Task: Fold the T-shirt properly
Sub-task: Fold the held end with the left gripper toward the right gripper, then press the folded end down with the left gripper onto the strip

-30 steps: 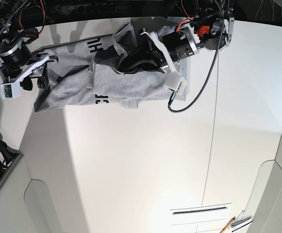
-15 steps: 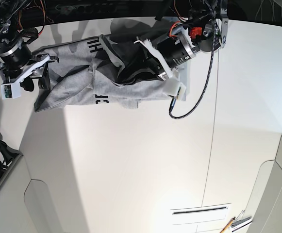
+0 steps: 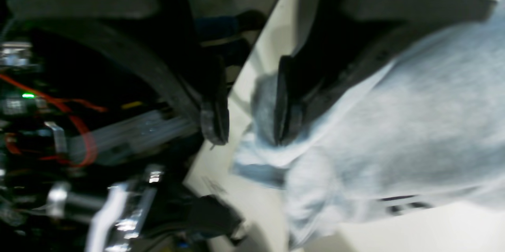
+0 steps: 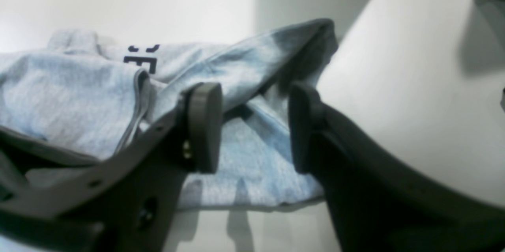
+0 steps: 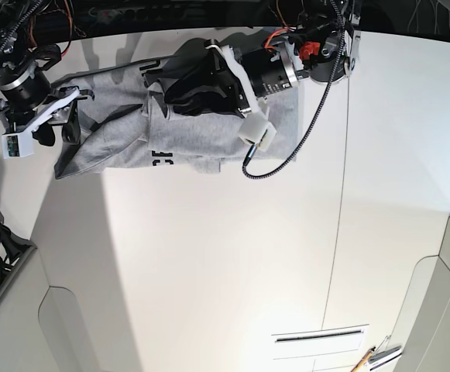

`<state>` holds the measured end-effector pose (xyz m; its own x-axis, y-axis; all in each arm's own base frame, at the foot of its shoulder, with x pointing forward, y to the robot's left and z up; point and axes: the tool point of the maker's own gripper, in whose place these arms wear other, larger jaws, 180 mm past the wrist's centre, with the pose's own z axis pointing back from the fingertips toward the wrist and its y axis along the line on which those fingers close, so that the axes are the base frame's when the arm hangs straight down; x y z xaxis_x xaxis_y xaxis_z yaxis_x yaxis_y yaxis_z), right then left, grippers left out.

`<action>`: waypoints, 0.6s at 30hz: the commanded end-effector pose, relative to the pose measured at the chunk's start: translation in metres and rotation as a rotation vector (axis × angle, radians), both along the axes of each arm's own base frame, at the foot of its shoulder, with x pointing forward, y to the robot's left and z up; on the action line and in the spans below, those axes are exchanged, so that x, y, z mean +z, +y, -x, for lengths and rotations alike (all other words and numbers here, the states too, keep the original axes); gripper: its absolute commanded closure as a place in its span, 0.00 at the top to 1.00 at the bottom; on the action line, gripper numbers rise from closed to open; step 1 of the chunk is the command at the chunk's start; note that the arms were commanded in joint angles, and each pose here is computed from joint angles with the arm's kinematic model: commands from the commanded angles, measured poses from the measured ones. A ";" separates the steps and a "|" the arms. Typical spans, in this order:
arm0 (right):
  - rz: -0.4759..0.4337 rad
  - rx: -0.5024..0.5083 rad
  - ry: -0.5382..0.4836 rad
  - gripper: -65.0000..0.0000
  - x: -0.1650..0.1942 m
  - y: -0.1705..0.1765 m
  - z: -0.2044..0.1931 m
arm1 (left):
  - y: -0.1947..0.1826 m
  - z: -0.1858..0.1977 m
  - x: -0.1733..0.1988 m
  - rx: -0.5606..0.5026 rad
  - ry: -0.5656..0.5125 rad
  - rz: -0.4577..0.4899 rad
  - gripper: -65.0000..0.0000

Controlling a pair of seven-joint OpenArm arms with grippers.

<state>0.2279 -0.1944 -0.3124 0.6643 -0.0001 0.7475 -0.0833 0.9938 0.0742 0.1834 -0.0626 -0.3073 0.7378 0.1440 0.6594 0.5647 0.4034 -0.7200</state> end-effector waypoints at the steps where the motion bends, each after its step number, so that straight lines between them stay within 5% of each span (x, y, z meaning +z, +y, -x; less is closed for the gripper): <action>1: 0.002 0.000 -0.044 0.42 0.010 -0.001 -0.006 | -0.003 -0.002 0.019 -0.009 -0.037 0.054 0.35; 6: 0.001 0.000 -0.045 0.42 0.010 -0.001 -0.006 | 0.005 -0.003 0.052 -0.087 -0.174 -0.007 0.35; 10: 0.002 0.000 -0.045 0.42 0.010 -0.001 -0.006 | 0.038 -0.033 0.038 0.041 -0.275 -0.210 0.22; 14: 0.001 0.000 -0.045 0.42 0.010 -0.001 -0.006 | 0.054 -0.038 0.001 0.070 -0.179 -0.269 0.00; 18: 0.001 0.000 -0.048 0.42 0.011 -0.001 -0.006 | 0.050 -0.029 -0.033 0.060 -0.045 -0.229 0.00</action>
<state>0.2288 -0.1944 -0.3117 0.6618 -0.0007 0.7497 -0.0833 0.9937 0.0745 0.2089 -0.0081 -0.3538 0.7259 -0.0052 0.6878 0.5469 0.6107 -0.5727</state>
